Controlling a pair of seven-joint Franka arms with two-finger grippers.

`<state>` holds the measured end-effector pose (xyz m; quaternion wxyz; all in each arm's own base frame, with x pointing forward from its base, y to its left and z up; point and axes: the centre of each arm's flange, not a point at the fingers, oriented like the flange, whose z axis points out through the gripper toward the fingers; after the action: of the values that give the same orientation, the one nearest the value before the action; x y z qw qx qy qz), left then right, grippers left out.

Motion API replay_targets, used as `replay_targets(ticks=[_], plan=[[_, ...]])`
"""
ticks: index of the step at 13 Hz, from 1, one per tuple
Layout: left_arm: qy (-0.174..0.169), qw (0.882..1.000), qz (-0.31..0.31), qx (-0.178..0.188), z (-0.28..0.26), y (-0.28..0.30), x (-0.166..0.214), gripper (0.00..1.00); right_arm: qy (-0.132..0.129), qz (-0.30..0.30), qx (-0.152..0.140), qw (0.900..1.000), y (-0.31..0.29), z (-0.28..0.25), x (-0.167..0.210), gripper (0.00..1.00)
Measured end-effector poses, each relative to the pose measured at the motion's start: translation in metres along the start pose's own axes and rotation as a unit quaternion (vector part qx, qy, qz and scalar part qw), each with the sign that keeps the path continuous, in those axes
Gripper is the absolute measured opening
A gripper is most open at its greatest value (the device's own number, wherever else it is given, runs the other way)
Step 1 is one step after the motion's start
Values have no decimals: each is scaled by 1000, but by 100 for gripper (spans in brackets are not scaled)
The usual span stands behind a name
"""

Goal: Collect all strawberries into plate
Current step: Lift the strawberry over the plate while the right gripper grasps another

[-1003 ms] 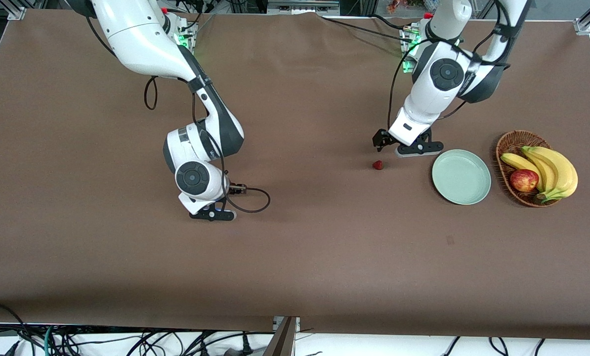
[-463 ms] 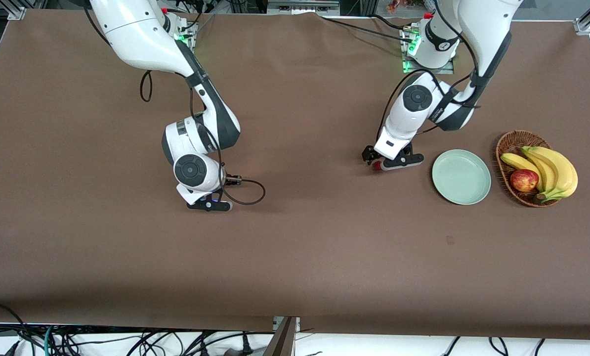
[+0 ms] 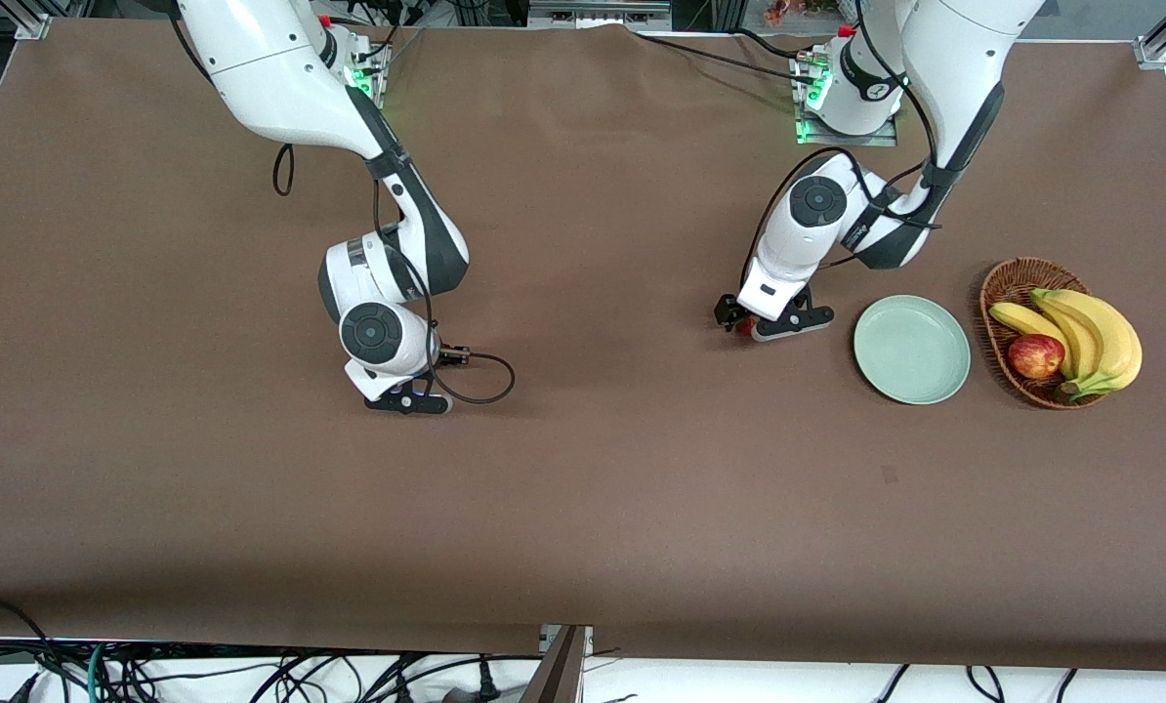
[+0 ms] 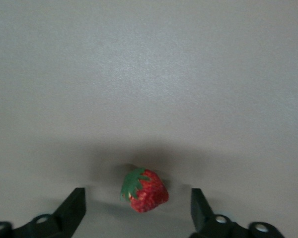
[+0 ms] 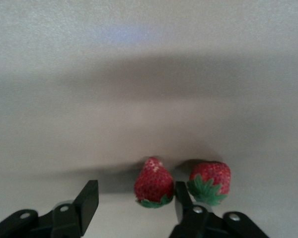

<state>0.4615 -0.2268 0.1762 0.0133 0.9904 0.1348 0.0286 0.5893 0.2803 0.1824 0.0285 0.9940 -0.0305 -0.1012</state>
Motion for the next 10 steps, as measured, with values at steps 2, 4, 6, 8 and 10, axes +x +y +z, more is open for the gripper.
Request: replay_targets(ticks=[2,4,6,8,10], plan=[[0,1000,-4,1,1,-3,3,61,4,-1,1,1000,2,6,-1,63],[3,1000,-9,0,-1,-2,6,37,4,-2,1,1000,2,7,-2,52],[11,1000,-16,-6,-6,2,14,35,6,-2,2,1000,2,5,-2,41],[18,1000,-24,0,-17,6,31,35,8,-2,3,1000,2,3,-1,32],[17,999,-45,24,-40,12,62,35,14,-2,7,1000,2,-6,-1,32]])
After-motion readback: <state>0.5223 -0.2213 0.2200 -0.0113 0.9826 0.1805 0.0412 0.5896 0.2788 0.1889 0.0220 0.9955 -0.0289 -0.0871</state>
